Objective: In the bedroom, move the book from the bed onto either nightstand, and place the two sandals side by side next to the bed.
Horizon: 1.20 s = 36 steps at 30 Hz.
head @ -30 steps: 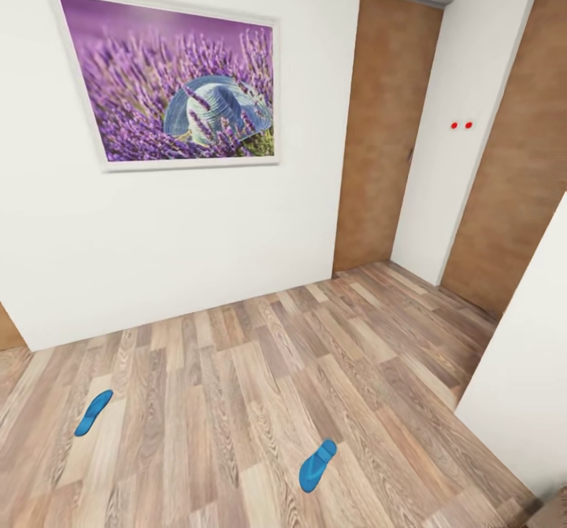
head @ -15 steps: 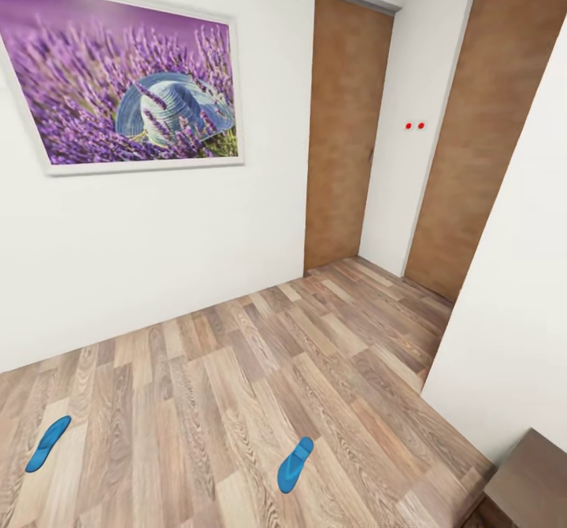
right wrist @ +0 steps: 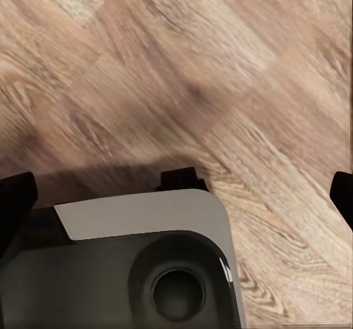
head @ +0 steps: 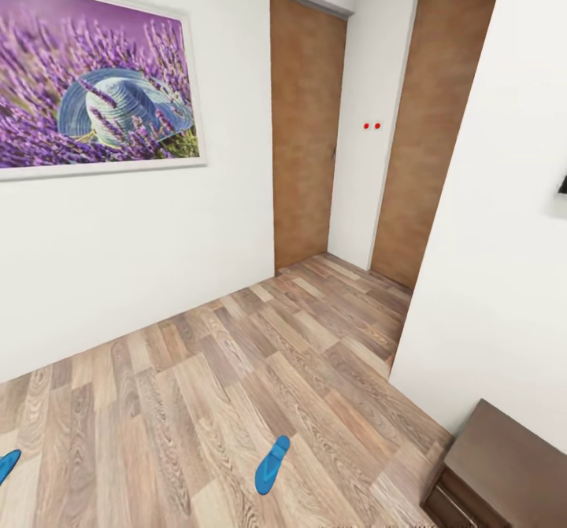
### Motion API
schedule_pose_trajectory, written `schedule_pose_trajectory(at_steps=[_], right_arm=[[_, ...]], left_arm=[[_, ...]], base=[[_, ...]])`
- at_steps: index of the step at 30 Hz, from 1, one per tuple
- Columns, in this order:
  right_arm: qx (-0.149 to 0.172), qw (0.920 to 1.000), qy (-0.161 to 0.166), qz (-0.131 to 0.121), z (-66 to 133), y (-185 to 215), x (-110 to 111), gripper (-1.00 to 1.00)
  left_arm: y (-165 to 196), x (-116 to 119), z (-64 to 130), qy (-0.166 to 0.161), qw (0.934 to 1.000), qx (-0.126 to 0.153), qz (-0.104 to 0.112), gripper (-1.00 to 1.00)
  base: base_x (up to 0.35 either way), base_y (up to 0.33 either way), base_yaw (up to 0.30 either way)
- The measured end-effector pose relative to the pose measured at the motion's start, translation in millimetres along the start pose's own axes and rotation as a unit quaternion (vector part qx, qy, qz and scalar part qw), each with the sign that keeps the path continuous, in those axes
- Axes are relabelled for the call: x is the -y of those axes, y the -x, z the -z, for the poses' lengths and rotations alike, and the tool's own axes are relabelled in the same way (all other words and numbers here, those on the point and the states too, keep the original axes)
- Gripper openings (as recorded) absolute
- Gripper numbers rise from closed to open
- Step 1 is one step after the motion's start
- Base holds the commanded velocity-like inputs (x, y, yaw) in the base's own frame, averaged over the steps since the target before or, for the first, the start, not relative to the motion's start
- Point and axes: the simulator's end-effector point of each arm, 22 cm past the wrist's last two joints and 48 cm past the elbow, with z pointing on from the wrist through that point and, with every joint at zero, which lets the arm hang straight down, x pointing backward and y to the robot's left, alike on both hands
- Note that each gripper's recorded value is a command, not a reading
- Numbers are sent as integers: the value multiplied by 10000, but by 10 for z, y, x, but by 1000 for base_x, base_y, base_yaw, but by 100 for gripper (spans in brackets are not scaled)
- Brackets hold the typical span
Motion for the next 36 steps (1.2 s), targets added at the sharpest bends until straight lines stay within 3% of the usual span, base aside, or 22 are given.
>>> schedule_pose_trajectory(at_steps=[17, 36], right_arm=[[0, 10000, 1, 2, 1, 0, -1, 100], [2, 10000, 2, 2, 2, 0, -1, 100]], left_arm=[[0, 0, 1, -1, 10000, 1, 0, 100], [-2, -2, 3, 4, 10000, -3, 1, 100]], base=[[14, 0, -267], [316, 0, -33]])
